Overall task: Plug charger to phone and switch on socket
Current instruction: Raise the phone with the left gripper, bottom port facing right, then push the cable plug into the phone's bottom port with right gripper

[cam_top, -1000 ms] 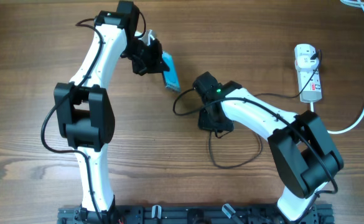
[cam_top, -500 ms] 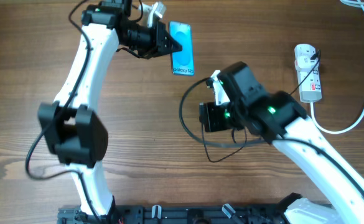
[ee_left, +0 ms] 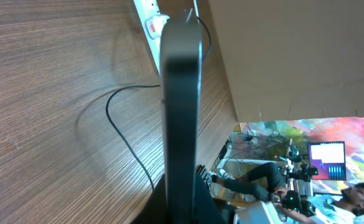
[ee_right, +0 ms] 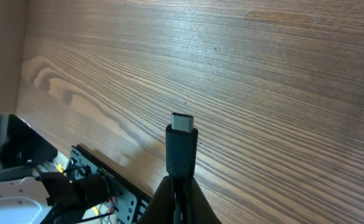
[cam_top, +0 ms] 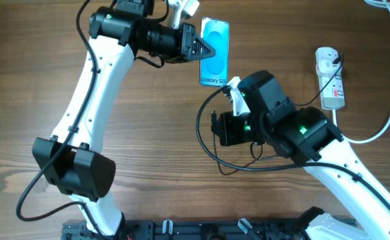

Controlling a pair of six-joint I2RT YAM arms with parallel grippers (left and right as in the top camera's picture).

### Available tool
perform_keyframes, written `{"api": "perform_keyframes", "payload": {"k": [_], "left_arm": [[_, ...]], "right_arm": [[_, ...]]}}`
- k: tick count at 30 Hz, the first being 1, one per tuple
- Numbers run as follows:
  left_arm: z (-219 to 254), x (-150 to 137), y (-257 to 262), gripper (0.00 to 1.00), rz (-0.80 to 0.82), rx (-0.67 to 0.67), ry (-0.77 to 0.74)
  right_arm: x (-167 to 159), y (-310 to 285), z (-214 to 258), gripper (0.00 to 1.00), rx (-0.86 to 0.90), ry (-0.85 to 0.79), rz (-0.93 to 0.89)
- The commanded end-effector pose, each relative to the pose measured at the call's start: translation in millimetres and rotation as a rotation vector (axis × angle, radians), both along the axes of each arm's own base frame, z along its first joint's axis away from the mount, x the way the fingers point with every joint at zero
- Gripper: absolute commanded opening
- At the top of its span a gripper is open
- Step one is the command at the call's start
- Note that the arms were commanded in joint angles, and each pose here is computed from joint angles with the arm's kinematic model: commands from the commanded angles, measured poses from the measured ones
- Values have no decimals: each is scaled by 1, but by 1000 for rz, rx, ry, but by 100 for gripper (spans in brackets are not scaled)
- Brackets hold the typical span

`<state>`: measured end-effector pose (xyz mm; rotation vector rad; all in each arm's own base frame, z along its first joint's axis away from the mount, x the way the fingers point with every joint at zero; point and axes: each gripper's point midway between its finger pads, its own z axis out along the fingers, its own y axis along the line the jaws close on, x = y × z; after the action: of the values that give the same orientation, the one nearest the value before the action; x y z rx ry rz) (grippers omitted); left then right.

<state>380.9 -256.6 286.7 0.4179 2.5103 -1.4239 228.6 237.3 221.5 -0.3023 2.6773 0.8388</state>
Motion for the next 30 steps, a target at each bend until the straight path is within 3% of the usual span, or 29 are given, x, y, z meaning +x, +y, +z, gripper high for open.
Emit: {"api": "perform_keyframes", "payload": {"k": [1, 14, 18, 30], "left_arm": [[19, 0, 4, 4, 2, -29, -46], [26, -16, -3, 4, -72, -85, -32], [43, -30, -9, 4, -171, -193, -75], [32, -25, -5, 4, -157, -132, -108]], "right_arm": [[5, -2, 31, 5, 26, -111, 2], [19, 3, 43, 4, 63, -162, -36], [21, 2, 42, 4, 59, -155, -59], [27, -1, 43, 4, 58, -156, -114]]}}
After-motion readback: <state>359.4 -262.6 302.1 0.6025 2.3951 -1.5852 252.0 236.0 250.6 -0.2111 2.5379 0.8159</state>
